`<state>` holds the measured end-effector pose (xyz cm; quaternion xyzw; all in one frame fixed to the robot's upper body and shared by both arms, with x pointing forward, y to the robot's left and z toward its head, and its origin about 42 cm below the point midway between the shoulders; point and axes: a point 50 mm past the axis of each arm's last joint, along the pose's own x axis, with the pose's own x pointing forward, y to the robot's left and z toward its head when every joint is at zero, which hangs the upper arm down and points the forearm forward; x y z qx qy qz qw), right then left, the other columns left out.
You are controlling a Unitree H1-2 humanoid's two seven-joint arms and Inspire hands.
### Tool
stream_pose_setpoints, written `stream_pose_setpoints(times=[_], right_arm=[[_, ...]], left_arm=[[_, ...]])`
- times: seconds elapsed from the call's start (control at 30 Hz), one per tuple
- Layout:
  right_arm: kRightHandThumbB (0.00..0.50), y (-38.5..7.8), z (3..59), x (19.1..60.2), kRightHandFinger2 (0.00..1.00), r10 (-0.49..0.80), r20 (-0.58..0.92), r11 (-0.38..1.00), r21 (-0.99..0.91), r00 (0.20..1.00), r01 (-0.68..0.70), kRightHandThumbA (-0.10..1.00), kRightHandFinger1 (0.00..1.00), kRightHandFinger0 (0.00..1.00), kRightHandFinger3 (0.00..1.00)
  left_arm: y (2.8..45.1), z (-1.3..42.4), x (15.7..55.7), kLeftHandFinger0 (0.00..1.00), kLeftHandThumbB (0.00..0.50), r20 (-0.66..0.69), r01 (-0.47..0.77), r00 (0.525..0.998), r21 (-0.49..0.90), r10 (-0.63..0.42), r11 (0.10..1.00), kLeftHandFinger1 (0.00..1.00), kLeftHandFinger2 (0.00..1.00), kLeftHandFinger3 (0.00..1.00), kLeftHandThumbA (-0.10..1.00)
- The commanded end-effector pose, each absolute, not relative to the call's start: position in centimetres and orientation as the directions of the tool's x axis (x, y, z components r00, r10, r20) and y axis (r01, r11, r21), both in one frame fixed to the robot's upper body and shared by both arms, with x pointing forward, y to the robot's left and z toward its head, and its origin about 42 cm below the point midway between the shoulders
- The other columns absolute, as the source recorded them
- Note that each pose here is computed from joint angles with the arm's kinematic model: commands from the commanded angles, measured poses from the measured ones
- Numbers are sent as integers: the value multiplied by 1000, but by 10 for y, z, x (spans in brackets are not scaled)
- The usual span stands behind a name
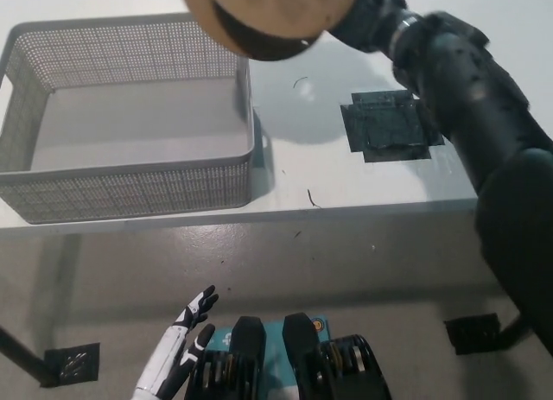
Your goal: Use the right hand to pick up a 3d printing filament and place it into a container on the left side
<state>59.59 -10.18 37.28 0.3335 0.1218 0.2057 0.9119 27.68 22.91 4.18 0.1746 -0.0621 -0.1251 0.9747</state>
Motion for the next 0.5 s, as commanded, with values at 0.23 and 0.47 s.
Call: stream_pose_setpoints(times=[0.23,0.47], right_arm=[[72,-21,443,582,812,437,25,768,510,899,-387,-100,178,0,1000],[356,24,432,565,1000,490,-6,828,315,872,-463,287,1000,880,1000]], left_arm=[[229,52,275,1000,377,132,240,943,366,-306,899,1000,1000,1000,1000],[227,57,281,1000,362,138,254,935,378,-326,890,1000,1000,1000,1000]])
